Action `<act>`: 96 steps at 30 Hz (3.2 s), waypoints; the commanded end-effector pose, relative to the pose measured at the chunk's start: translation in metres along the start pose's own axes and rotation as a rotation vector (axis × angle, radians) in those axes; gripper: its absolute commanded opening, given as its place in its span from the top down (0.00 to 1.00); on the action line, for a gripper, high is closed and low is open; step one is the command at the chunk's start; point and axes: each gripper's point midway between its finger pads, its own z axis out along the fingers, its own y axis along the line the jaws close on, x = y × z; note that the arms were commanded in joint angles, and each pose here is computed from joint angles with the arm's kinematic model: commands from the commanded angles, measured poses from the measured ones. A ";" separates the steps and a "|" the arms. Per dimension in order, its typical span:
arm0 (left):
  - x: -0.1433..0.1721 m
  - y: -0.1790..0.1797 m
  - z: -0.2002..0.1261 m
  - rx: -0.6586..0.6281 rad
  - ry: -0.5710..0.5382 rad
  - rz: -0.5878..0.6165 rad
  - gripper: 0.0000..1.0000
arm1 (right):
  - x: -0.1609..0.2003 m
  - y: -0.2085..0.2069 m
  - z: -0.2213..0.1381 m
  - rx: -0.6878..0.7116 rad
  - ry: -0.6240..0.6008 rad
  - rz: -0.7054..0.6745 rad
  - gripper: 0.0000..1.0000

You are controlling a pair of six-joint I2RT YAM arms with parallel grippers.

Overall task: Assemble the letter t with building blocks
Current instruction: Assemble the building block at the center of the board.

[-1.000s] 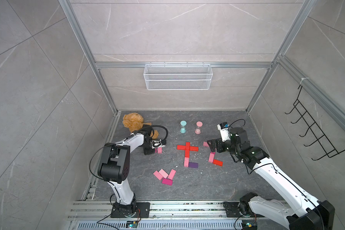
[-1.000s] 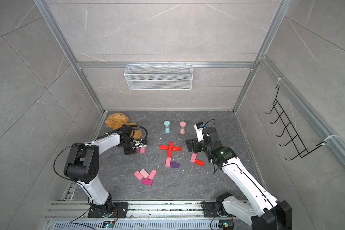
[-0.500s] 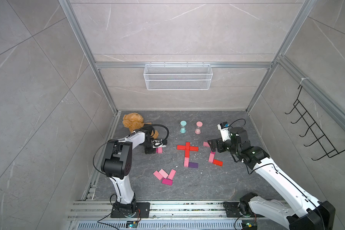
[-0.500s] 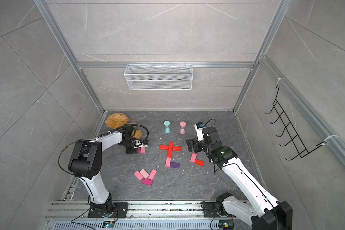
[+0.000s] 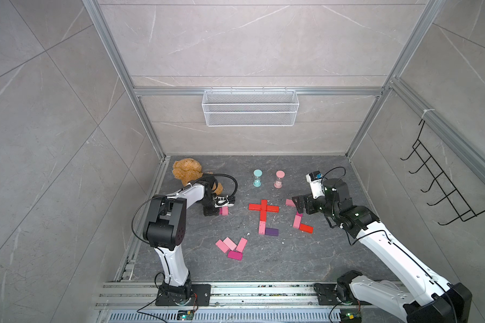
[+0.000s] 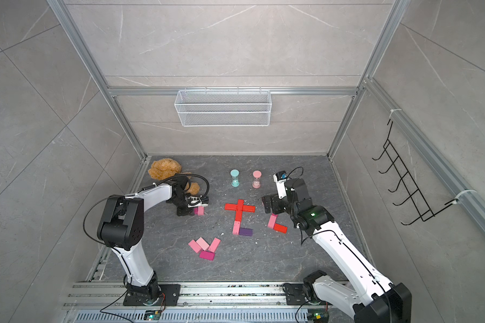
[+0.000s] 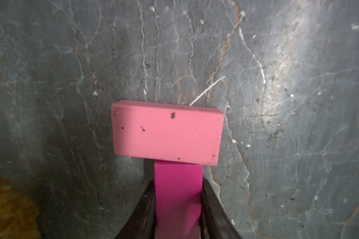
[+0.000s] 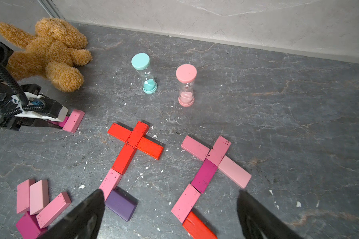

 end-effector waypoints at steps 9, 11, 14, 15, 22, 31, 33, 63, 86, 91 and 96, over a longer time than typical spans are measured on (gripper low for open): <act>0.008 -0.038 0.014 0.131 0.004 0.024 0.87 | -0.012 -0.001 -0.006 0.015 -0.032 -0.017 0.00; 0.008 -0.038 0.014 0.132 0.003 0.028 0.88 | -0.012 -0.001 -0.006 0.014 -0.032 -0.017 0.00; 0.009 -0.039 0.015 0.126 0.005 0.032 0.88 | -0.012 -0.001 -0.006 0.015 -0.032 -0.017 0.00; 0.009 -0.039 0.014 0.125 0.004 0.032 0.88 | -0.012 -0.001 -0.006 0.014 -0.032 -0.018 0.00; 0.009 -0.041 0.011 0.124 0.000 0.031 0.88 | -0.014 -0.001 -0.006 0.013 -0.034 -0.018 0.00; 0.009 -0.042 0.008 0.117 0.000 0.032 0.88 | -0.013 0.000 -0.007 0.009 -0.034 -0.019 0.00; 0.010 -0.041 0.008 0.108 0.002 0.028 0.85 | -0.014 0.000 -0.007 0.009 -0.036 -0.017 0.00; 0.009 -0.034 0.010 0.104 0.015 -0.044 0.48 | -0.014 -0.001 -0.010 0.014 -0.041 -0.018 0.00; 0.014 -0.023 0.018 0.081 0.050 -0.062 0.54 | -0.014 -0.002 -0.011 0.018 -0.044 -0.018 0.00; 0.015 -0.020 0.020 0.079 0.058 -0.064 0.55 | -0.014 -0.002 -0.011 0.018 -0.043 -0.018 0.00; 0.018 -0.018 0.023 0.071 0.074 -0.063 0.55 | -0.013 -0.002 -0.010 0.018 -0.041 -0.018 0.00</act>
